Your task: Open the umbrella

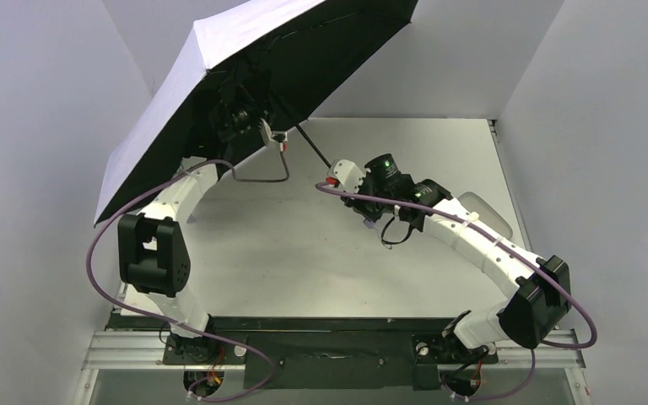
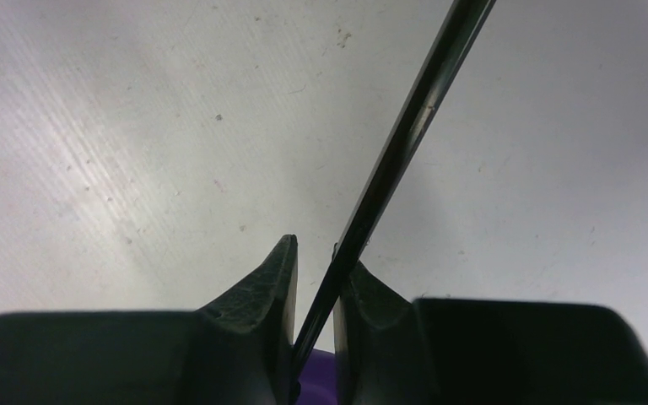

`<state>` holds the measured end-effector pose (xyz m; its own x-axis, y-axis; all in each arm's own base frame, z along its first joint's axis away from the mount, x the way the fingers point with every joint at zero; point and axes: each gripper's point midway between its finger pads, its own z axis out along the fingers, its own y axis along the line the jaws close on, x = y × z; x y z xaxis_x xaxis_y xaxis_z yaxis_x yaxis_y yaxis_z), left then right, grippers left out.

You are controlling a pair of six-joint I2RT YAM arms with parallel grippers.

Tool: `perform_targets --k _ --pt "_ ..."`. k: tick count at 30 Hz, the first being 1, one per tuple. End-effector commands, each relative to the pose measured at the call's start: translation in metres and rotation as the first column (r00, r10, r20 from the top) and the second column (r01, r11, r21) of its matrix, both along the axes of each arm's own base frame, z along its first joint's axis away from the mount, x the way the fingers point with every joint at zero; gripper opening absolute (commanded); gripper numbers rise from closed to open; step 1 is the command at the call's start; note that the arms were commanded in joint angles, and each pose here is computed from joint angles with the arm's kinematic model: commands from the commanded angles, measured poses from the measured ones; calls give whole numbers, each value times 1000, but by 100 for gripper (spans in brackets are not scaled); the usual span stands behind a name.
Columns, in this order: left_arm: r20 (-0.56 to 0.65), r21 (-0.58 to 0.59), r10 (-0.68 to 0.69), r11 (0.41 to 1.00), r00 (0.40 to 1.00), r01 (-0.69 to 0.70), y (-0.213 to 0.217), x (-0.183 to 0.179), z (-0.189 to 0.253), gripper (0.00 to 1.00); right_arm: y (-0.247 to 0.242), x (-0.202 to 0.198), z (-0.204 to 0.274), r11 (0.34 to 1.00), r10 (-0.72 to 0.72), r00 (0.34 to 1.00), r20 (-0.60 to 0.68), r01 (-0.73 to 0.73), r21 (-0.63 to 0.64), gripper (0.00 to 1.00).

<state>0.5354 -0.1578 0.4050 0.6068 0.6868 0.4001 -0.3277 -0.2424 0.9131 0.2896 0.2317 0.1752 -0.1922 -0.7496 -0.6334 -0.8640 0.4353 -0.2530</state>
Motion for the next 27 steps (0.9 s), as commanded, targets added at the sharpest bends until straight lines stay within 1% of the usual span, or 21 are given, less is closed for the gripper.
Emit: perform_targets --k 1,2,3,4,5,6,7,9,10,11,12,13,15,17,19,20,21,22,23,25,27 --pt "363 -355 580 810 729 -467 159 -53 152 6 -110 -199 -43 819 165 643 -748 -512 -259 0" --pt "345 -329 549 830 761 -449 147 -55 140 4 -104 -194 -41 831 174 653 -737 -499 -246 0" --pt "341 -311 494 862 800 -400 125 -58 134 3 -94 -188 -36 849 194 660 -726 -483 -213 0" --pt "324 -297 465 877 824 -378 113 -61 123 0 -87 -183 -33 863 202 670 -714 -466 -193 0" --pt "320 -288 415 899 852 -330 92 -65 119 0 -77 -178 -26 879 220 673 -707 -450 -155 0" --pt "308 -275 387 911 869 -308 81 -68 108 0 -71 -173 -23 889 230 681 -696 -437 -133 0" --pt "310 -260 331 931 891 -255 61 -73 102 0 -61 -168 -17 901 241 688 -685 -421 -105 4" --pt "305 -241 261 952 916 -191 35 -80 90 0 -49 -157 -10 915 261 704 -660 -398 -63 20" --pt "300 -235 243 956 922 -176 29 -83 83 0 -41 -150 -8 927 262 719 -644 -374 -40 24" --pt "302 -233 210 962 930 -141 16 -87 81 0 -35 -144 -4 933 268 735 -623 -360 -23 31" --pt "294 -229 195 965 936 -128 11 -88 76 0 -27 -138 -2 942 266 751 -605 -336 -3 34" --pt "297 -229 170 968 940 -103 2 -91 74 0 -21 -132 2 948 264 766 -586 -317 12 40" --pt "294 -226 136 972 946 -70 -8 -96 69 0 -7 -120 8 961 253 791 -557 -271 53 49" --pt "294 -228 115 972 949 -47 -16 -99 66 0 5 -109 14 970 237 814 -530 -225 89 52" --pt "293 -231 88 973 952 -19 -23 -104 64 0 20 -93 19 975 223 845 -487 -179 135 52" --pt "291 -232 75 973 954 -5 -27 -106 63 0 23 -91 20 979 198 845 -496 -141 150 52" --pt "286 -237 68 972 956 2 -28 -107 61 0 29 -82 23 977 193 857 -478 -121 177 49" --pt "284 -237 52 971 957 17 -32 -110 60 0 33 -80 23 977 172 851 -496 -84 195 48" --pt "282 -238 45 971 958 25 -34 -111 57 0 38 -73 25 974 164 858 -486 -63 219 45" --pt "279 -237 20 970 960 49 -41 -114 52 0 47 -66 25 967 137 842 -521 -1 253 39" --pt "272 -233 -14 969 962 80 -48 -118 46 0 52 -61 25 962 133 838 -529 19 273 28"
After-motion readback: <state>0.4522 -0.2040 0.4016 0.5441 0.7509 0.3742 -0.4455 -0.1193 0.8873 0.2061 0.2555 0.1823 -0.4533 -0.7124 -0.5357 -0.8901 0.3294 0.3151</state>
